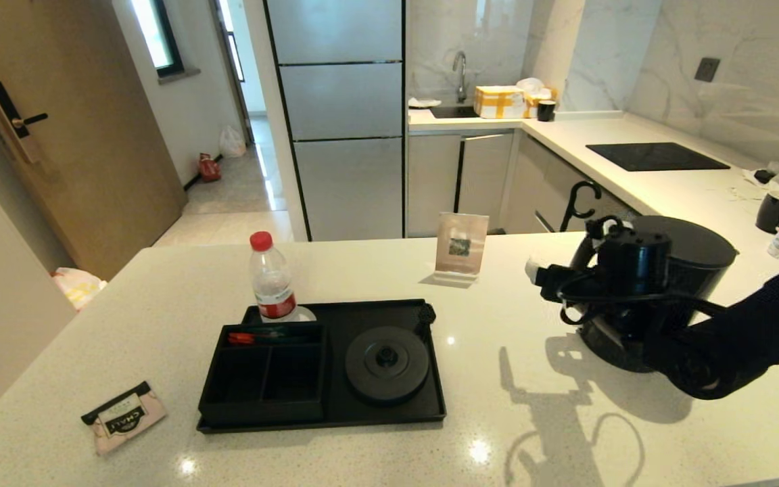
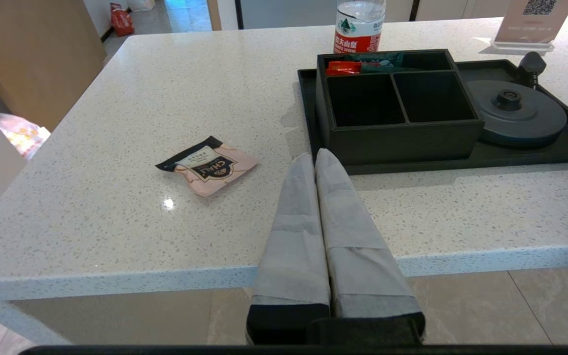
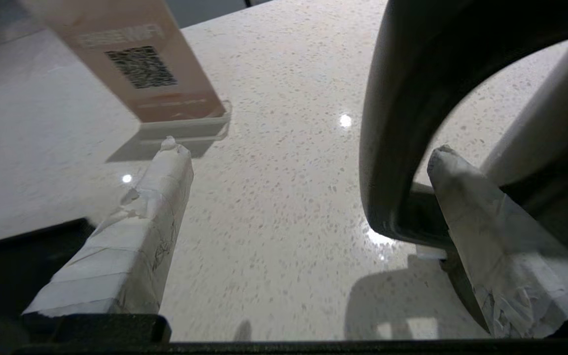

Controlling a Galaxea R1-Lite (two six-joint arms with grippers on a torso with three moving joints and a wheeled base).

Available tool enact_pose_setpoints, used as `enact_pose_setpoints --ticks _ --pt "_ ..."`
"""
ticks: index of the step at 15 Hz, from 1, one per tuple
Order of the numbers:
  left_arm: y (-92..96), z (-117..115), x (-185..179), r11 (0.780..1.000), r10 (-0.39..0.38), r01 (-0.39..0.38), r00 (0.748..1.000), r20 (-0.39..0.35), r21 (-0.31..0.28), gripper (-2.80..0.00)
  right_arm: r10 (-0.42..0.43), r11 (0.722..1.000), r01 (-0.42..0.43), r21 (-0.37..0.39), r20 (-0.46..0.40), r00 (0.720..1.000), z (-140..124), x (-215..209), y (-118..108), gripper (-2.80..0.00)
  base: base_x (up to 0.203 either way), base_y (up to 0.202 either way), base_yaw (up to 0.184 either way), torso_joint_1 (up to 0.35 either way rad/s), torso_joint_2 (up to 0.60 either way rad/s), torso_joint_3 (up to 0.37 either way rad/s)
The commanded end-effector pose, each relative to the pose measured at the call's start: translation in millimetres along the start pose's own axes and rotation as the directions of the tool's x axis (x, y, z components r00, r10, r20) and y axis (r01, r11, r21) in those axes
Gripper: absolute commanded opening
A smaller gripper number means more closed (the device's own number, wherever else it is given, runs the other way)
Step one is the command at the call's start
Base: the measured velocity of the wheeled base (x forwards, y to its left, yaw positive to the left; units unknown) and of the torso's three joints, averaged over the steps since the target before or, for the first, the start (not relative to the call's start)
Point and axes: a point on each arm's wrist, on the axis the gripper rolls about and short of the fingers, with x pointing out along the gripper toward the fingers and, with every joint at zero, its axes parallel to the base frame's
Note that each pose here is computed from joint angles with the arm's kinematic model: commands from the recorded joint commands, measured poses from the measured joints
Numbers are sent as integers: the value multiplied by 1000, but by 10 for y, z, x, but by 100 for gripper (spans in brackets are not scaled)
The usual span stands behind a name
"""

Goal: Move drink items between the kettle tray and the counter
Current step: Return the kettle to its original position

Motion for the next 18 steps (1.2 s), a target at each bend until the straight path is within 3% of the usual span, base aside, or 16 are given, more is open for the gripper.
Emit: enact_pose_setpoints --ticks 1,7,15,18 --pt "0 -1 -1 1000 0 0 1000 2 0 -280 -26 1000 25 -17 -28 999 -216 162 36 0 0 0 0 0 0 0" --pt "0 -1 -1 1000 0 0 1000 2 0 -280 -22 1000 21 -23 -38 999 -270 187 66 0 0 0 0 0 0 0" --pt "0 -1 -1 1000 0 0 1000 2 0 -280 -44 998 44 -39 12 999 -235 421 149 0 0 0 0 0 0 0" --pt "0 -1 -1 1000 0 0 1000 2 0 -280 -67 997 69 -32 56 996 -101 466 114 0 0 0 0 0 0 0"
